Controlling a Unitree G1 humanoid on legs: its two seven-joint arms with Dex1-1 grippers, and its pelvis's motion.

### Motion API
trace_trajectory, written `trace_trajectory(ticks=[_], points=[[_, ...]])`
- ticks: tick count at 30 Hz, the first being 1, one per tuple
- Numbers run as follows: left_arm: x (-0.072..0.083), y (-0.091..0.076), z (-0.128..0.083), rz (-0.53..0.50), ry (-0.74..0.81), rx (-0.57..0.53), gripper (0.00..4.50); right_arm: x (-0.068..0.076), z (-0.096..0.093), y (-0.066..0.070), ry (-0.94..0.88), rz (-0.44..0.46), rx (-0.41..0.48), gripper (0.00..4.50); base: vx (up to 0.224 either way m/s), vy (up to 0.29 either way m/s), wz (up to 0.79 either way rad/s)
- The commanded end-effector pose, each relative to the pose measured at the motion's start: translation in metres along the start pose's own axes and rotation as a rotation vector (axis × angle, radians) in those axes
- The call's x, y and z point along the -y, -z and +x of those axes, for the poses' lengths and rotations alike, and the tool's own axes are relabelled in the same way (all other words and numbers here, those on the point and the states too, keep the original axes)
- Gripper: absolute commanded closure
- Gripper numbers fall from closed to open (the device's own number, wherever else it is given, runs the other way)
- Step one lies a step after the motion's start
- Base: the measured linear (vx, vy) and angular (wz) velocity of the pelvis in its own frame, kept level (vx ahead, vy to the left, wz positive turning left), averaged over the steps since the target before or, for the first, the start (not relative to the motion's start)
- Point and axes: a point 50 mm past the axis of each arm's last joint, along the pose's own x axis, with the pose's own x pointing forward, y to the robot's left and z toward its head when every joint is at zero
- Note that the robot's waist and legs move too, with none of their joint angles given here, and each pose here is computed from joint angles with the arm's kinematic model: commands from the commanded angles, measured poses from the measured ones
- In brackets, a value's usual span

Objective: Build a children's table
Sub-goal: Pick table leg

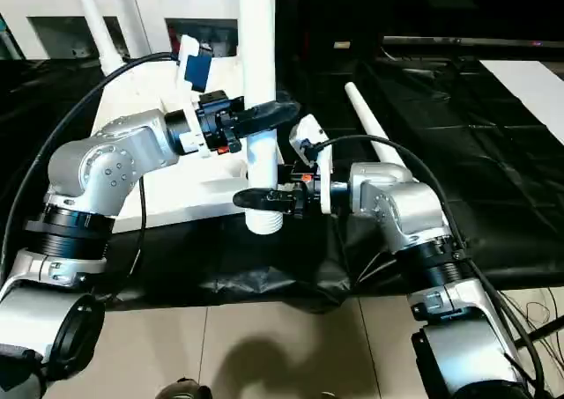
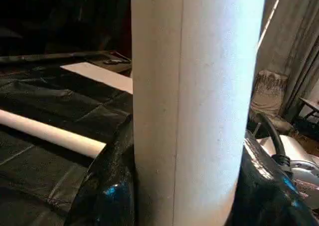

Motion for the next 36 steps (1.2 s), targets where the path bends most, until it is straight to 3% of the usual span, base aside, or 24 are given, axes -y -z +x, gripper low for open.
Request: trace_trajectory(ticks=[1, 6, 21, 22, 25, 26, 28, 30, 31, 35, 36], points=[[0.004, -0.005, 0.001, 0.032, 0.017, -0.005, 2.67, 0.001, -0.001, -0.005, 0.001, -0.005, 0.002, 2.0, 0.0, 0.0, 0.0], [0.008, -0.003, 0.001, 0.032, 0.048, -0.02, 2.67, 0.001, 0.001, -0.004, -0.009, 0.021, 0.019, 2.51, 0.0, 0.0, 0.0], [0.008, -0.002, 0.001, 0.033, 0.037, -0.011, 2.67, 0.001, 0.0, -0.002, -0.009, 0.031, 0.035, 2.61, 0.0, 0.0, 0.0], [0.005, -0.002, 0.001, 0.055, -0.018, -0.002, 2.11, 0.001, -0.001, -0.002, -0.007, 0.032, 0.037, 2.61, 0.0, 0.0, 0.0], [0.005, -0.003, 0.001, 0.036, -0.013, 0.004, 1.97, 0.002, -0.002, -0.003, -0.002, 0.032, 0.046, 2.61, 0.0, 0.0, 0.0], [0.004, -0.003, 0.0, 0.012, -0.006, 0.024, 1.63, 0.003, -0.002, -0.004, 0.006, 0.034, 0.062, 2.62, 0.0, 0.0, 0.0], [0.004, -0.004, 0.0, -0.008, 0.006, 0.054, 1.53, 0.003, -0.003, -0.006, 0.012, 0.037, 0.081, 2.62, 0.0, 0.0, 0.0], [-0.001, -0.014, -0.002, -0.061, -0.028, 0.268, 1.5, 0.004, -0.005, -0.011, 0.042, 0.046, 0.161, 2.62, 0.0, 0.0, 0.0], [-0.001, -0.014, -0.002, -0.061, -0.028, 0.268, 1.5, 0.004, -0.005, -0.011, 0.042, 0.046, 0.161, 2.62, 0.0, 0.0, 0.0], [-0.015, -0.025, -0.019, -0.275, -0.074, 0.655, 1.5, -0.002, -0.012, -0.02, 0.065, 0.035, 0.297, 2.62, 0.0, 0.0, 0.0], [-0.015, -0.025, -0.019, -0.275, -0.074, 0.655, 1.5, -0.002, -0.012, -0.02, 0.065, 0.035, 0.297, 2.62, 0.0, 0.0, 0.0]])
